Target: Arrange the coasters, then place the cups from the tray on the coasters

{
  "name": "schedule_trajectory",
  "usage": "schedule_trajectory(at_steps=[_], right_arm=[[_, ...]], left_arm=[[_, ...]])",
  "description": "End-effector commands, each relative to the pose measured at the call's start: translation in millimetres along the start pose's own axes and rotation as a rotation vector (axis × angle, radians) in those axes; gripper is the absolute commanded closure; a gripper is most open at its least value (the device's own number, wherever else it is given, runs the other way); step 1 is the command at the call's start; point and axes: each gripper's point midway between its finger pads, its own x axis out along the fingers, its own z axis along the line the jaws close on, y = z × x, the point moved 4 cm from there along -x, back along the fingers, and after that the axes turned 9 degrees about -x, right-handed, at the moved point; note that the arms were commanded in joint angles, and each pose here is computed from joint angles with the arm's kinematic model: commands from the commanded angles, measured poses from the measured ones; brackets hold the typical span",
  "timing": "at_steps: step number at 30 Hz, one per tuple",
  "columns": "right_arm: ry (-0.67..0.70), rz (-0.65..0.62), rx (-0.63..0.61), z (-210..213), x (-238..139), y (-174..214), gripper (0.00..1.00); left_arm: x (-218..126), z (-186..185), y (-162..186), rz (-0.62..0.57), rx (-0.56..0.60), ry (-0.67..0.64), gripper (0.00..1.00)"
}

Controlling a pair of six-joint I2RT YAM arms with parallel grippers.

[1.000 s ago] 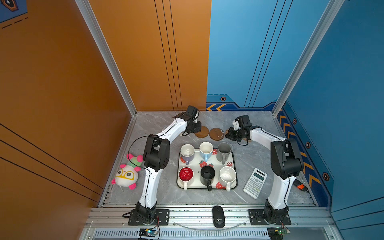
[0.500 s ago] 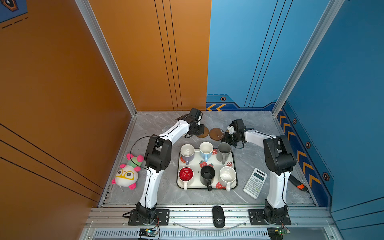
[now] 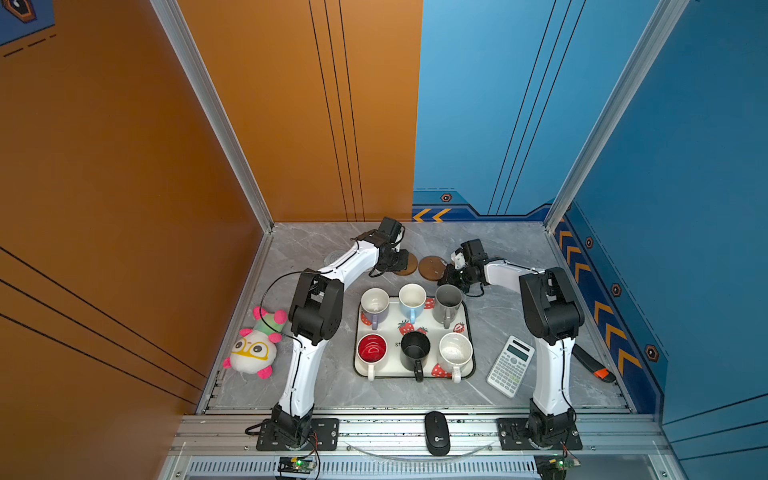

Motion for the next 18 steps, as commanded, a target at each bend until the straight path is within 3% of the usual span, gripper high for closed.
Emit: schedule_trajectory(at_steps=[1,18], right_arm=[[0.007,0.015,0.020,-4,12,0,1.00],[-0.009,-0.024,0.036,-1,19,-26,1.00]], left_arm=[[-8,-7,4,0.006,0.003,0.021,1.00],[-8,-8,7,0.010,0.003,0.017,1.00]])
